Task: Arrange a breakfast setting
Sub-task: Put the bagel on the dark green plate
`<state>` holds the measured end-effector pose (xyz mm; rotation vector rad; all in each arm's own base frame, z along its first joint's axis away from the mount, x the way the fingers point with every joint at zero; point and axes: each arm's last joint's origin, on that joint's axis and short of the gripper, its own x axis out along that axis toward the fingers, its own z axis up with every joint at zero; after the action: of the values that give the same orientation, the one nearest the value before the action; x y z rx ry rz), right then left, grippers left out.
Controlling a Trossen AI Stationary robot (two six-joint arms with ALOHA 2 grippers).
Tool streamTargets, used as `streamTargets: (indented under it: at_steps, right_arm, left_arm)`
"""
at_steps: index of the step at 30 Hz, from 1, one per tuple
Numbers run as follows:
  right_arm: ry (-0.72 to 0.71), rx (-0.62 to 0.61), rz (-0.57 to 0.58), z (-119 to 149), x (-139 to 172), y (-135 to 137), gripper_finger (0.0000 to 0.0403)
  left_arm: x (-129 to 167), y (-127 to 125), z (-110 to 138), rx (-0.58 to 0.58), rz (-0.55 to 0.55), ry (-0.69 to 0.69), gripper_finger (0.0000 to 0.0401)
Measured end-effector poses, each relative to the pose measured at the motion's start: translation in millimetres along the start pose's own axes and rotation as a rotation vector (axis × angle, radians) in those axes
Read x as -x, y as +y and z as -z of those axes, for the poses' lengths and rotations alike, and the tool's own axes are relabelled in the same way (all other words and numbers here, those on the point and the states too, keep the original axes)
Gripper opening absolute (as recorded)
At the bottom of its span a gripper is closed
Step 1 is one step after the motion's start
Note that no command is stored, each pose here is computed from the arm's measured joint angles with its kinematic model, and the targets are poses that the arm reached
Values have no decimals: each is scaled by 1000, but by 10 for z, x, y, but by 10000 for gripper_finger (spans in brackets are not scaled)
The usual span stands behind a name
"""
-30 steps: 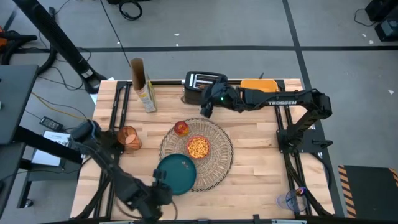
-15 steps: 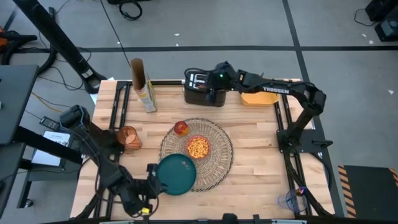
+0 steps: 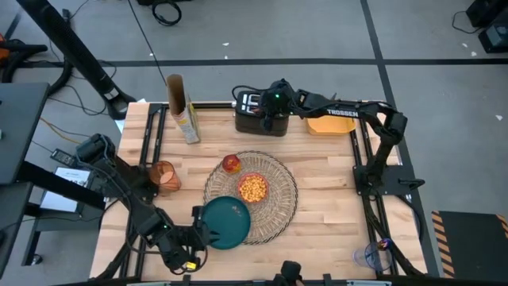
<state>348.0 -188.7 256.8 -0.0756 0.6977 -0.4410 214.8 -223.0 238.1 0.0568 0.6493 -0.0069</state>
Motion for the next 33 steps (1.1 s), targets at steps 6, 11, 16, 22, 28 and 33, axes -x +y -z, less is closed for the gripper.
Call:
streamTargets:
  at_steps: [6, 11, 16, 22, 28, 33]
  right_arm:
    - [15, -8, 6, 29, -15, -31, 114]
    - [21, -10, 10, 38, -18, -44, 73]
    - [11, -7, 13, 29, -18, -47, 33]
    - [-43, -6, 34, -61, 111, -72, 23]
    - [-174, 4, 44, -296, 571, -29, 30]
    - [-311, 35, 0, -494, 1062, 183, 22]
  left_arm:
    - [-1, 13, -7, 0, -37, -22, 73]
    - [0, 14, -7, -1, -45, -27, 73]
    - [-1, 15, -8, 0, -46, -27, 73]
    - [-1, 14, -7, 6, -46, -27, 73]
    - [-1, 14, -8, 26, -47, -29, 73]
    - [-1, 16, -9, 26, -51, -31, 73]
